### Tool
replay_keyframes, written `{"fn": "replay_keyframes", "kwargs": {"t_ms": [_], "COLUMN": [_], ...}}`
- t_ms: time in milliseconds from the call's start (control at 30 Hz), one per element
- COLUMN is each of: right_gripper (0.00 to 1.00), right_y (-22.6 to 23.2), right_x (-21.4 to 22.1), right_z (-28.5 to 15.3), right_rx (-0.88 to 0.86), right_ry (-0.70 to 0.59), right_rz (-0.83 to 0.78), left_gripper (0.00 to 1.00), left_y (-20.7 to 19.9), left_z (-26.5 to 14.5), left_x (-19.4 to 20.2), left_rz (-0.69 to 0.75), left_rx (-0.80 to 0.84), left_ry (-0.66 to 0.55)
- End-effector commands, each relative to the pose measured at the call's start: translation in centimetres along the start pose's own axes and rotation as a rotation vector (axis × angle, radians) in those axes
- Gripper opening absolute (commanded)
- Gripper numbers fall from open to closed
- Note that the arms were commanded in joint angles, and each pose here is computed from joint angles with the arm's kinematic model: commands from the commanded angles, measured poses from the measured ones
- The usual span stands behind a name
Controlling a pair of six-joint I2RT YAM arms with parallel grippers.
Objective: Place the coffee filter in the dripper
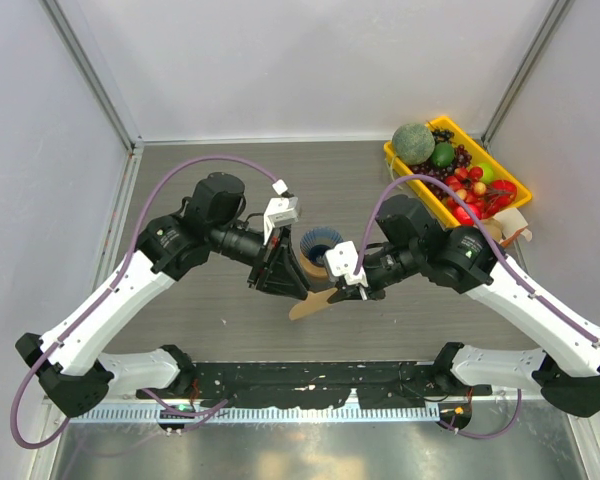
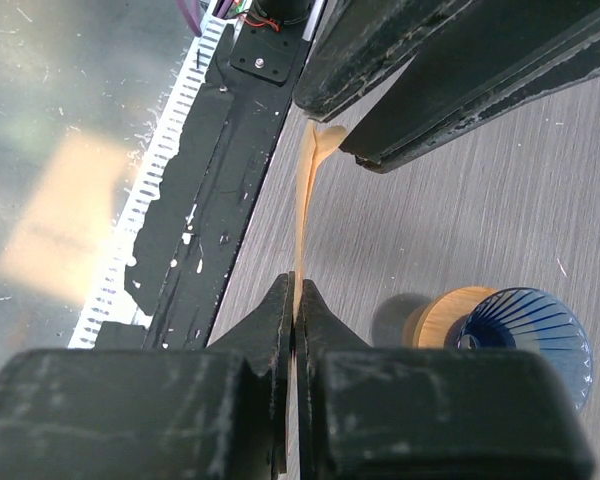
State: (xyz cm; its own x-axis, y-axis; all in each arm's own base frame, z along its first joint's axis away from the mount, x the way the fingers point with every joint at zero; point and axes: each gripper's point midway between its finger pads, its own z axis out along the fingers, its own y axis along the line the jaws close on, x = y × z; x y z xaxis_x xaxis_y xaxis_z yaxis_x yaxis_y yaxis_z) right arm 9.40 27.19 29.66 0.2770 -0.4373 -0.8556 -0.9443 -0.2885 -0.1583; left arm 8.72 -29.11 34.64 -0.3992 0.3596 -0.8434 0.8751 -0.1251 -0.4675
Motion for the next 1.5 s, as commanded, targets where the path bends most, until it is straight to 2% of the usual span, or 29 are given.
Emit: {"fn": "replay_keyframes", "kwargs": {"t_ms": [0,267,1100,1467], "right_gripper": [0.05,0.05,0.05,0.05], "right_y": [-0.3,-0.2,-1.3,-1.7], "right_x": [-1.2,-1.4,-2.6,-2.0], "right_z": [0.0,0.0,0.1,0.0], "right_rx": [0.006,0.001,0.034,0.068], "right_ry": [-0.038,-0.039,-0.051,-0.035], "right_rz": [-0.025,-0.04,-0.068,-0.044], "left_gripper": [0.26,0.0,0.0,0.0], "left_y": [-0.7,-0.9,1.0,1.4], "left_z": [-0.1,0.1,1.0,0.4], "left_x": [-0.8,-0.9,0.2,-0.1], "left_rz": [0.049,0.038,-0.078,-0.118], "left_rx": [0.024,0.049,0.011,0.004], "left_ry": [-0.025,-0.026,-0.031,-0.076]}}
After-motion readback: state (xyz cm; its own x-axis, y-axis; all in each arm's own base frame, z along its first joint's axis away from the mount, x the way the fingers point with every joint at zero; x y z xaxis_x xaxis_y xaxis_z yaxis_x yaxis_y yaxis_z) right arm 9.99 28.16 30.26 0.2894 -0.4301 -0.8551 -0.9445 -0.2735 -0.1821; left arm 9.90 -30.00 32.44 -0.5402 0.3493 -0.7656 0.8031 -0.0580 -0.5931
